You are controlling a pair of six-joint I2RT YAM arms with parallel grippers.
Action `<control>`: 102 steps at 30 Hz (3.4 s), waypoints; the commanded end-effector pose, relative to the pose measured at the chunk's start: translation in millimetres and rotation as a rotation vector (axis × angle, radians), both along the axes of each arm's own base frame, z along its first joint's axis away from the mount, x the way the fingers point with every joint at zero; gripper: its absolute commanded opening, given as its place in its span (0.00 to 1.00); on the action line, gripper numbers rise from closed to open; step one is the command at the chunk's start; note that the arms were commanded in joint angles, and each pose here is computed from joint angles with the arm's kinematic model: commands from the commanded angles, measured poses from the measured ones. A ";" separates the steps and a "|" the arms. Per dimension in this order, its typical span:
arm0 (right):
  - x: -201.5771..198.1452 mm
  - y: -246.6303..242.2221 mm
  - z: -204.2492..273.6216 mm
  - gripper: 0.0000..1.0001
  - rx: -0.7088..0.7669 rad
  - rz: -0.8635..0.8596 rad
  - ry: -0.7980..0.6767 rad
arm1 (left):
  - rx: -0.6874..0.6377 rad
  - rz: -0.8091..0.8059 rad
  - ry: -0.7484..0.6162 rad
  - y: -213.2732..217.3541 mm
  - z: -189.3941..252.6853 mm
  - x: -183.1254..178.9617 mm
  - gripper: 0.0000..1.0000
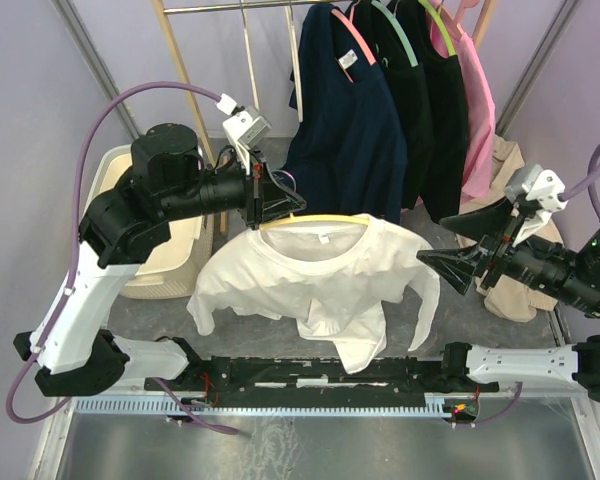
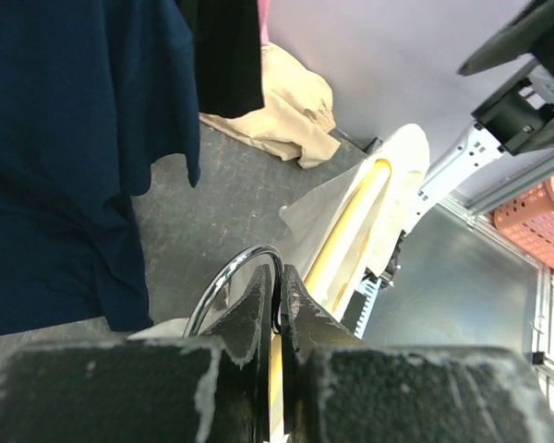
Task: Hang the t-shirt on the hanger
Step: Place the T-shirt on the hanger, then place the hanger at the clothesline.
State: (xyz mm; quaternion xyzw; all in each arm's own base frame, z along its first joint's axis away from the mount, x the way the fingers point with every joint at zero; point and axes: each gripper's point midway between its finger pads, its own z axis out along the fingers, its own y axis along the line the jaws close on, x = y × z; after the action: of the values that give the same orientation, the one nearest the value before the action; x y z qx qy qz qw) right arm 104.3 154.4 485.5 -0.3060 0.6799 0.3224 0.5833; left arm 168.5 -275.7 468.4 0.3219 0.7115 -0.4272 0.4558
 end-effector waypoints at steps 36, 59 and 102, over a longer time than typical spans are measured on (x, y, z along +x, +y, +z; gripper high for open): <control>-22.1 87.4 -62.9 0.08 -0.246 0.289 0.103 | -0.118 -0.162 -0.110 0.6 34.1 -34.3 0.03; -13.9 55.7 -70.2 0.01 -0.173 0.133 0.175 | -0.121 0.212 -0.159 38.4 49.5 11.6 0.36; 116.3 14.3 21.8 0.01 -0.157 -0.679 -0.179 | -0.071 0.380 -0.080 72.3 -18.3 14.4 0.84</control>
State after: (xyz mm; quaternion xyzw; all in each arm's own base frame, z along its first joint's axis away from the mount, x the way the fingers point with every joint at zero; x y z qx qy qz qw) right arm 202.0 150.2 456.2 -0.2120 0.7426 -0.0136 0.6351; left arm 187.5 -203.1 430.3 0.2000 0.7472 -0.3144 0.5504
